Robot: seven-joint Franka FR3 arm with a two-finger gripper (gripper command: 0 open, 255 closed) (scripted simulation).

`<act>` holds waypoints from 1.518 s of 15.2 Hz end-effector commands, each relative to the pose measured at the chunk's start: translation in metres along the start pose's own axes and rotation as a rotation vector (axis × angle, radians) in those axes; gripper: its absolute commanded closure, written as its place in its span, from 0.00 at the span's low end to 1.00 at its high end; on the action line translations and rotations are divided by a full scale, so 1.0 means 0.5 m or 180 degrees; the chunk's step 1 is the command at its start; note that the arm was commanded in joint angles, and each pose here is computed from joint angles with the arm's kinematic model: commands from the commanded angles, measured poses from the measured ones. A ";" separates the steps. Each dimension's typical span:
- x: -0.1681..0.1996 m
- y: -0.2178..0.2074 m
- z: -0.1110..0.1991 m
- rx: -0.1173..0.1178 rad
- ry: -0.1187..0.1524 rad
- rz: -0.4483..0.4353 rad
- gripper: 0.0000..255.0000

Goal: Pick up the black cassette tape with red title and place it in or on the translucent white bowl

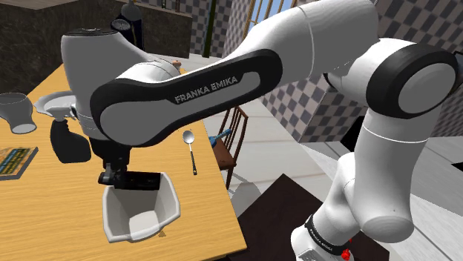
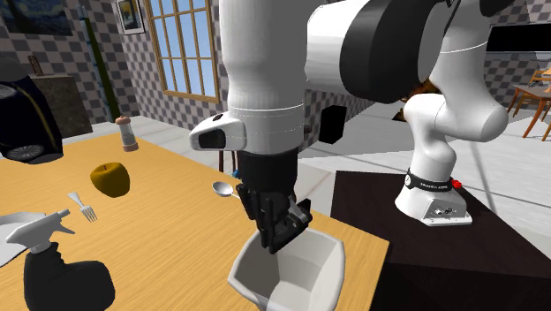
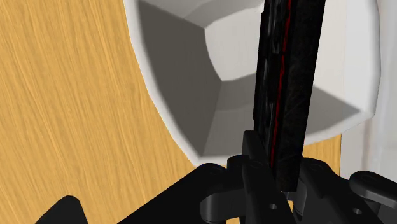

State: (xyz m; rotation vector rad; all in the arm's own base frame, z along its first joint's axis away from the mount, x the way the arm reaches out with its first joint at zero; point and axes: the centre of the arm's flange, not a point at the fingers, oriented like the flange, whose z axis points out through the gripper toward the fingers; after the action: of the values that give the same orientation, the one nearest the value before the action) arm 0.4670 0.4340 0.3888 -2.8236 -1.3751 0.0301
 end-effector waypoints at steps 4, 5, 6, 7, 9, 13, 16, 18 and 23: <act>0.000 -0.002 0.052 0.0000 0.0001 0.0001 1.00; 0.000 -0.001 0.063 0.0000 0.0001 0.0001 1.00; 0.001 -0.001 0.074 0.0000 0.0001 0.0001 1.00; 0.001 -0.001 0.084 0.0000 0.0001 0.0001 1.00; 0.001 -0.001 0.105 0.0000 0.0001 0.0001 1.00; 0.001 -0.001 0.105 0.0000 0.0001 0.0001 1.00; 0.001 -0.001 0.105 0.0000 0.0001 0.0001 1.00; 0.001 -0.001 0.105 0.0000 0.0001 0.0001 0.00; 0.001 -0.001 0.105 0.0000 0.0001 0.0001 0.00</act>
State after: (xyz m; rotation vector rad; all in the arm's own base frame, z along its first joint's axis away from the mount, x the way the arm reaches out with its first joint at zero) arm 0.4660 0.4344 0.3362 -2.8239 -1.3744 0.0295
